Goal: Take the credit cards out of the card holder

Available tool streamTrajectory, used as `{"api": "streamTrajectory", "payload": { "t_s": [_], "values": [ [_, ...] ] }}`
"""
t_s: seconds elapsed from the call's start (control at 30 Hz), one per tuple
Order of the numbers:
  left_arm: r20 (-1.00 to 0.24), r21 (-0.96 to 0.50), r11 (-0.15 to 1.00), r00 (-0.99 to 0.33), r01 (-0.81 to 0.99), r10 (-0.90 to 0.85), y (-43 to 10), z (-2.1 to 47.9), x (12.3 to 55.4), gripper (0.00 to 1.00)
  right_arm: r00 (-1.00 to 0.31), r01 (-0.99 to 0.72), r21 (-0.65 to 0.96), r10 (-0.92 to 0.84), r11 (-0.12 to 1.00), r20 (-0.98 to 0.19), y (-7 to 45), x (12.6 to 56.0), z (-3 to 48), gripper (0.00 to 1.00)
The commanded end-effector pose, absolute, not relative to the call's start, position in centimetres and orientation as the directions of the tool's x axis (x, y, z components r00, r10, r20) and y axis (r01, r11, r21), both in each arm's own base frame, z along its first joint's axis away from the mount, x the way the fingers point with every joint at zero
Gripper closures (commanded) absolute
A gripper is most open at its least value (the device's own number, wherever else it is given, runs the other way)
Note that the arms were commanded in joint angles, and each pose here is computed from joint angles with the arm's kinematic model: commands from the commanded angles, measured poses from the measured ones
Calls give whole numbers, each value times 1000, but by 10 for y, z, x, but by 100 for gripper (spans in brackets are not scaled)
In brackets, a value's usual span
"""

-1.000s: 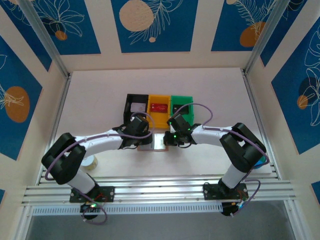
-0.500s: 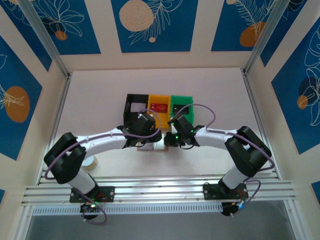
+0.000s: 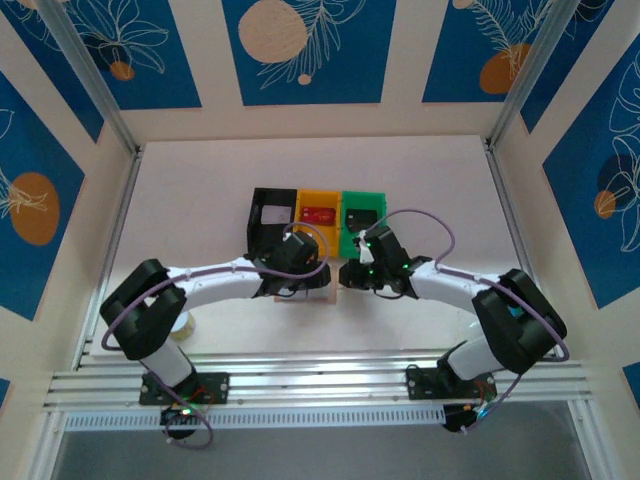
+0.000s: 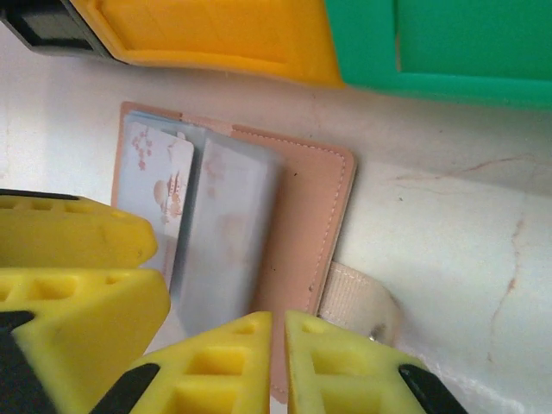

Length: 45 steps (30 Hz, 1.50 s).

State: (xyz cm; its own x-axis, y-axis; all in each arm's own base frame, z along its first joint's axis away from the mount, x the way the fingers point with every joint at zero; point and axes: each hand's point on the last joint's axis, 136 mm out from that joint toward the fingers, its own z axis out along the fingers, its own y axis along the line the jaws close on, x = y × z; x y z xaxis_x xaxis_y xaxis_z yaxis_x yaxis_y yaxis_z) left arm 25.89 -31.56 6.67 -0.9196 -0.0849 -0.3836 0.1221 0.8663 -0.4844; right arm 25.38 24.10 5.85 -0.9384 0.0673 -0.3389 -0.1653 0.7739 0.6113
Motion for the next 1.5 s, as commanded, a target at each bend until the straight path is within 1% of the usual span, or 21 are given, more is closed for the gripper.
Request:
{"api": "streamTrajectory", "payload": {
  "t_s": [0.0, 0.2, 0.4, 0.57, 0.67, 0.8, 0.93, 1.03, 1.13, 1.33, 1.47],
  "values": [
    [-425, -502, 853, -900, 144, -98, -321, 89, 263, 54, -931, -195, 662, 76, 723, -358, 245, 251, 73, 86],
    [-456, -464, 873, -886, 151, -89, -307, 98, 261, 53, -924, -234, 686, 63, 689, -378, 252, 250, 81, 84],
    [-441, -469, 874, -891, 126, -108, -299, 85, 255, 53, -923, -273, 695, 23, 665, -384, 268, 242, 86, 85],
    [-430, -487, 866, -894, 112, -126, -300, 80, 254, 54, -946, -225, 717, 30, 660, -324, 276, 242, 83, 88],
    [-433, -482, 870, -892, 107, -131, -299, 79, 255, 54, -958, -207, 743, 23, 636, -286, 282, 241, 79, 89],
    [-452, -440, 895, -879, 72, -151, -280, 76, 252, 54, -967, -187, 772, 27, 608, -255, 287, 238, 78, 88],
    [-470, -400, 916, -864, 28, -179, -254, 73, 247, 55, -968, -178, 775, 35, 607, -250, 288, 239, 78, 87],
    [-469, -352, 936, -862, -15, -190, -235, 68, 242, 54, -968, -174, 773, 39, 610, -248, 291, 239, 81, 84],
    [-465, -326, 944, -860, -56, -212, -219, 62, 237, 54, -967, -168, 766, 46, 621, -250, 294, 241, 81, 83],
    [-446, -255, 961, -868, -109, -217, -195, 50, 229, 54, -972, -145, 751, 50, 644, -231, 304, 244, 81, 79],
    [-430, -226, 966, -878, -123, -212, -188, 43, 224, 54, -974, -130, 737, 54, 663, -220, 311, 247, 78, 78]
  ]
}}
